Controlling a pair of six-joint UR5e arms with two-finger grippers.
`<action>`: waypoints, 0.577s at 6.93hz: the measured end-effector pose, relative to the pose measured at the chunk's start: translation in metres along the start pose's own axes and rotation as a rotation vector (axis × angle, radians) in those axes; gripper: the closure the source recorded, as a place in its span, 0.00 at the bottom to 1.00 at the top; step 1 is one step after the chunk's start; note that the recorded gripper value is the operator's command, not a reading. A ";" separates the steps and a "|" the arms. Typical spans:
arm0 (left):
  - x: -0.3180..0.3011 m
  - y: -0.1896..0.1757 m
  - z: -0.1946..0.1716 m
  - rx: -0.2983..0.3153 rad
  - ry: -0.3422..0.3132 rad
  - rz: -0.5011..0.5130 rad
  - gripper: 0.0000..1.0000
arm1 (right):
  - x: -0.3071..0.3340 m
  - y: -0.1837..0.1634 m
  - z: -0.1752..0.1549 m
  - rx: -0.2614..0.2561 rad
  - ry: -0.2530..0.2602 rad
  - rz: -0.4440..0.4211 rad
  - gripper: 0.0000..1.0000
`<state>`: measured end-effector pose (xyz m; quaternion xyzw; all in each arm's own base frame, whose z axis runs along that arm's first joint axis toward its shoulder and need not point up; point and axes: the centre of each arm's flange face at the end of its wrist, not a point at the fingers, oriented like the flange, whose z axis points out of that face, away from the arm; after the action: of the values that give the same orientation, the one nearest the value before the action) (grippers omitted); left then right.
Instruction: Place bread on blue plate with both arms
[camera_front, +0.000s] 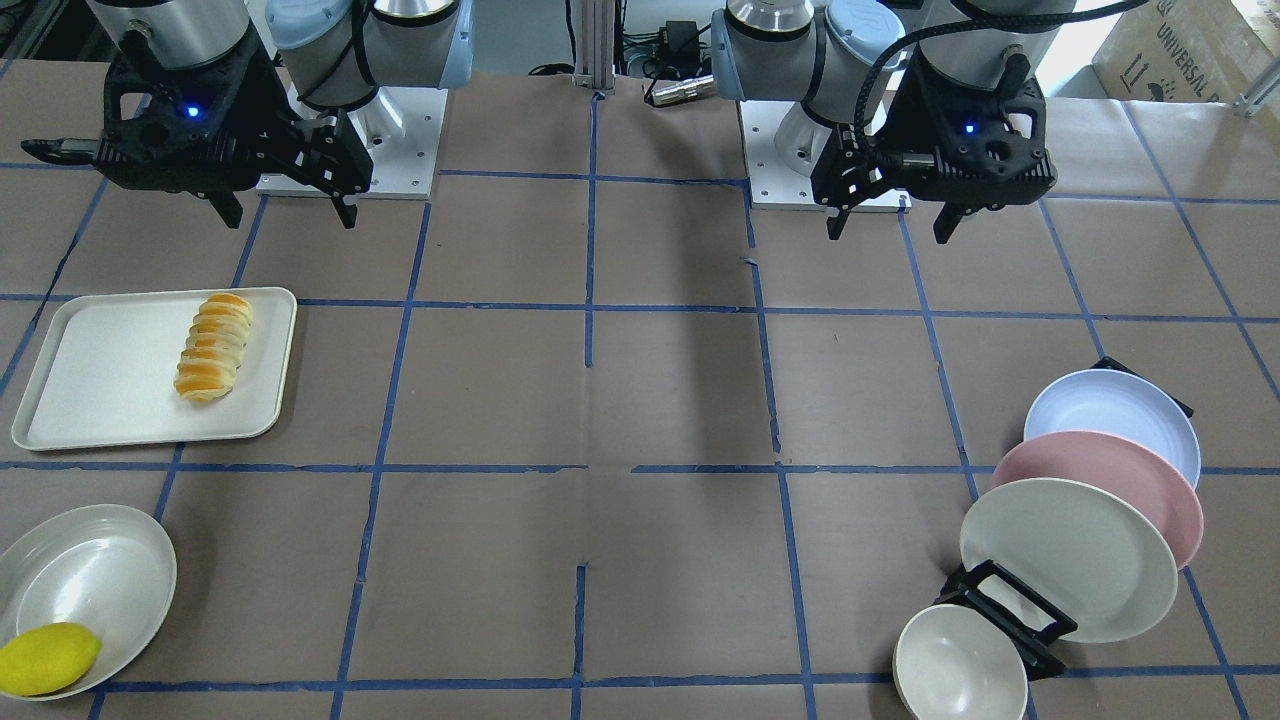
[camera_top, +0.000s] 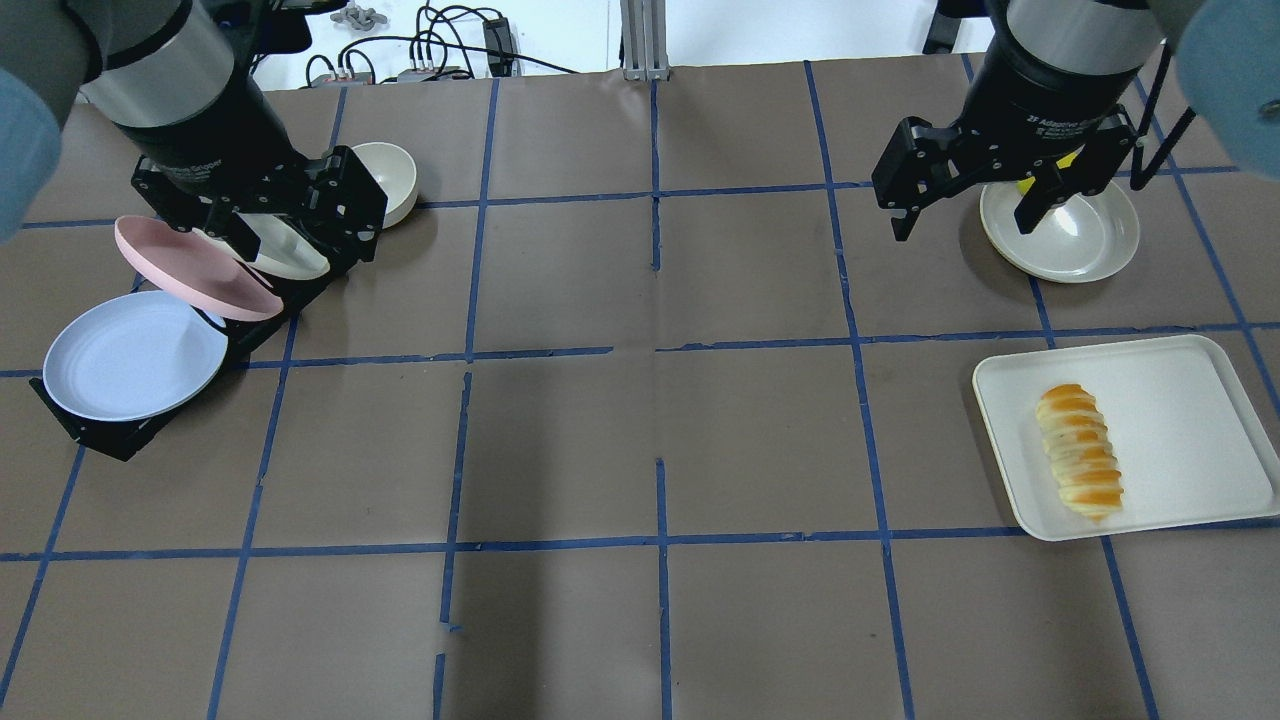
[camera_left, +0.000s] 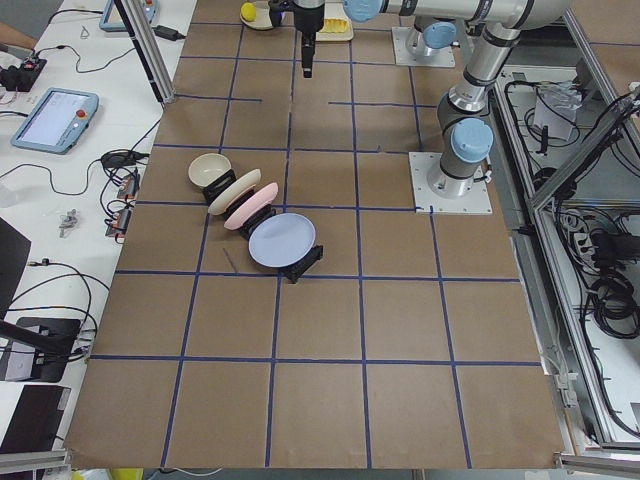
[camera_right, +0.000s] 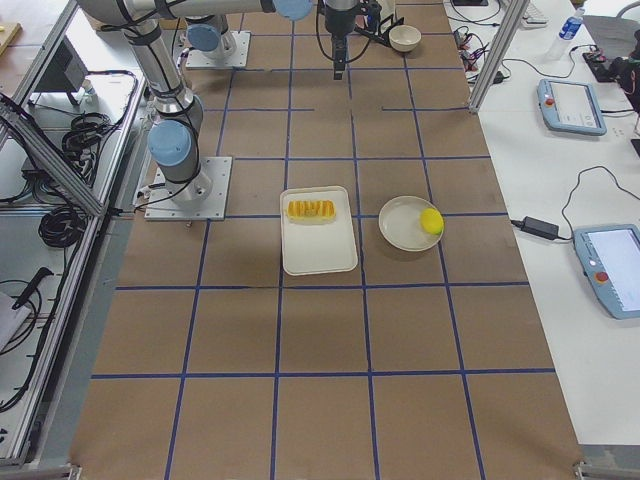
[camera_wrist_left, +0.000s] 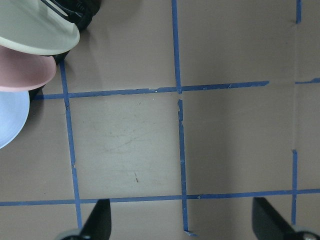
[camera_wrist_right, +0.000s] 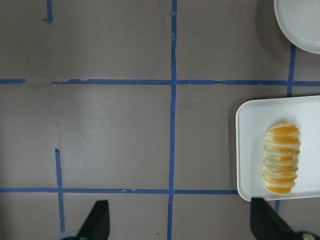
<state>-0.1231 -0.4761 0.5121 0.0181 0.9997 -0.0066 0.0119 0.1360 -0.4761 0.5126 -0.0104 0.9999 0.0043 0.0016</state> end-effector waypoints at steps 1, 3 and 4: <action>0.000 0.001 -0.001 -0.001 0.000 0.000 0.00 | 0.000 0.000 0.000 0.000 0.000 0.000 0.00; 0.000 -0.001 0.002 -0.007 0.003 0.000 0.00 | 0.002 0.001 -0.001 -0.008 0.018 -0.006 0.04; -0.004 -0.003 0.004 -0.009 0.002 0.006 0.00 | 0.003 0.001 0.002 -0.013 0.027 -0.016 0.04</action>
<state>-0.1192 -0.4791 0.5086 0.0209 0.9997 -0.0018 0.0112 0.1327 -0.4756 0.5110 -0.0186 0.9997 0.0104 -0.0119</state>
